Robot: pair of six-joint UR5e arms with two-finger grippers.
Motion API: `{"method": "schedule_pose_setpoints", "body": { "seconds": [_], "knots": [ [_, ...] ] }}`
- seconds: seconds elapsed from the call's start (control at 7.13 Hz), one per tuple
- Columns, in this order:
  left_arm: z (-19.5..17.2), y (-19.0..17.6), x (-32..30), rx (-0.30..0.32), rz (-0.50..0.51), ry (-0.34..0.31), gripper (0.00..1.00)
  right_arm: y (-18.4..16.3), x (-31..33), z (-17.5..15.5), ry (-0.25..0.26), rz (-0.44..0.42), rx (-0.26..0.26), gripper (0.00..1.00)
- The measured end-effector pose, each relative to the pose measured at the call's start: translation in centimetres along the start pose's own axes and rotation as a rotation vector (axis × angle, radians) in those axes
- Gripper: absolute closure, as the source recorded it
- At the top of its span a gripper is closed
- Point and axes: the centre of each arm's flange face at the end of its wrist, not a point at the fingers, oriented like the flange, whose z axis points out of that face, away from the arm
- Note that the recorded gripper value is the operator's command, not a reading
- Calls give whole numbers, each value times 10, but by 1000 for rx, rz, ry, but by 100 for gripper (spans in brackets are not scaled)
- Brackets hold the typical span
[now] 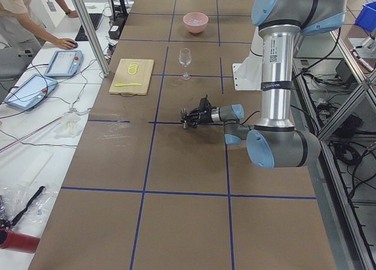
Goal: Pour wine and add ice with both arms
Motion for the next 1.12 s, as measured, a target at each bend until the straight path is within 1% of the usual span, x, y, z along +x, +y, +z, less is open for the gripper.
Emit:
{"method": "schedule_pose_setpoints", "body": {
  "seconds": [0.14, 0.28, 0.42, 0.56, 0.84, 0.98, 1.12],
  "knots": [
    [0, 0, 0, 1, -4, 1, 20, 1, 0, 0, 0, 1, -1, 0],
    [-1, -1, 1, 3, -9, 2, 1, 1, 0, 0, 0, 2, -2, 0],
    [-1, -3, 1, 14, -20, 0, 1, 1, 1, 1, 0, 3, -2, 0],
    [-3, -9, 0, 47, -39, -8, 1, 2, 1, 1, 0, 4, -3, 0],
    [-8, -25, -4, 150, -91, -37, 1, 2, 1, 1, 0, 7, -4, 0],
    [-11, -34, -3, 180, -111, -40, 1, 2, 2, 2, 0, 7, -4, 0],
    [-15, -47, 3, 195, -115, -32, 1, 1, 2, 2, 0, 7, -4, 0]
  ]
}}
